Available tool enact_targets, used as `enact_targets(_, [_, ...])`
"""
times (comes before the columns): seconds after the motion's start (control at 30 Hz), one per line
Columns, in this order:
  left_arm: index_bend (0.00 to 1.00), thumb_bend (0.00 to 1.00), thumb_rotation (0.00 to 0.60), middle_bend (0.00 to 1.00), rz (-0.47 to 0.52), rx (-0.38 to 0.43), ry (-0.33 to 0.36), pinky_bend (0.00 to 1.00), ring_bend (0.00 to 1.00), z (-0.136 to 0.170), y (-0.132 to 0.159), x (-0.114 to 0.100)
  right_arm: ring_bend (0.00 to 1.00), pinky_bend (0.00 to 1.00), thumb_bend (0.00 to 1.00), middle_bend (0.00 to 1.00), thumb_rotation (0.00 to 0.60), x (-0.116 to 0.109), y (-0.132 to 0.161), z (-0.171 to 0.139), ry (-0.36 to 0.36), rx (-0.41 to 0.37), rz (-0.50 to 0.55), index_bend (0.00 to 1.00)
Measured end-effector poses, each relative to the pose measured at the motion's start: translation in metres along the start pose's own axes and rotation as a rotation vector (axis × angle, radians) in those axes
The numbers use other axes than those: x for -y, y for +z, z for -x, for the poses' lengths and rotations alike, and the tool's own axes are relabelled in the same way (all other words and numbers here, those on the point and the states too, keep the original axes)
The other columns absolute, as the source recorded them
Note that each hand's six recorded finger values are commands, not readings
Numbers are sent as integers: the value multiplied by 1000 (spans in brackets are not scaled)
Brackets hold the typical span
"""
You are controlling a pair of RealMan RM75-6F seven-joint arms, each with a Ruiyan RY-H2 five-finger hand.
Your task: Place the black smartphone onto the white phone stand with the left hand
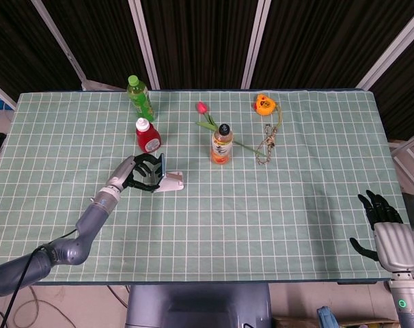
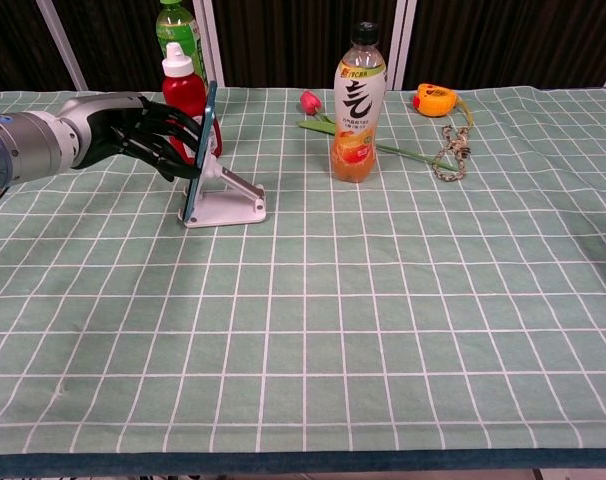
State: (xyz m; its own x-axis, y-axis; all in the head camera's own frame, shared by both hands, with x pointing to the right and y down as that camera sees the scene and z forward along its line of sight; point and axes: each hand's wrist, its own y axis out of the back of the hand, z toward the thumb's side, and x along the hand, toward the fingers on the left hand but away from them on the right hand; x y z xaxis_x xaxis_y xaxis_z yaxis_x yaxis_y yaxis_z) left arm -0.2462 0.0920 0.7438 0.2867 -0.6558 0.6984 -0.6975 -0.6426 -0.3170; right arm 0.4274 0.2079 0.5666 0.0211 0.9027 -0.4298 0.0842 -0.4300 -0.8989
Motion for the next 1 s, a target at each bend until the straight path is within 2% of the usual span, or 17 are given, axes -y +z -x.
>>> enact_targets(0.67, [492,275,600,582,-4,5,20,409,377,0,-4,-5,0,186,323,15,600,0,0,0,0,-1,1,96])
enact_targets(1.0, [401,272,600,460,-37,9,13,295,241,3,-6,-3,0,186,324,18,600,0,0,0,-2,-1,1,100])
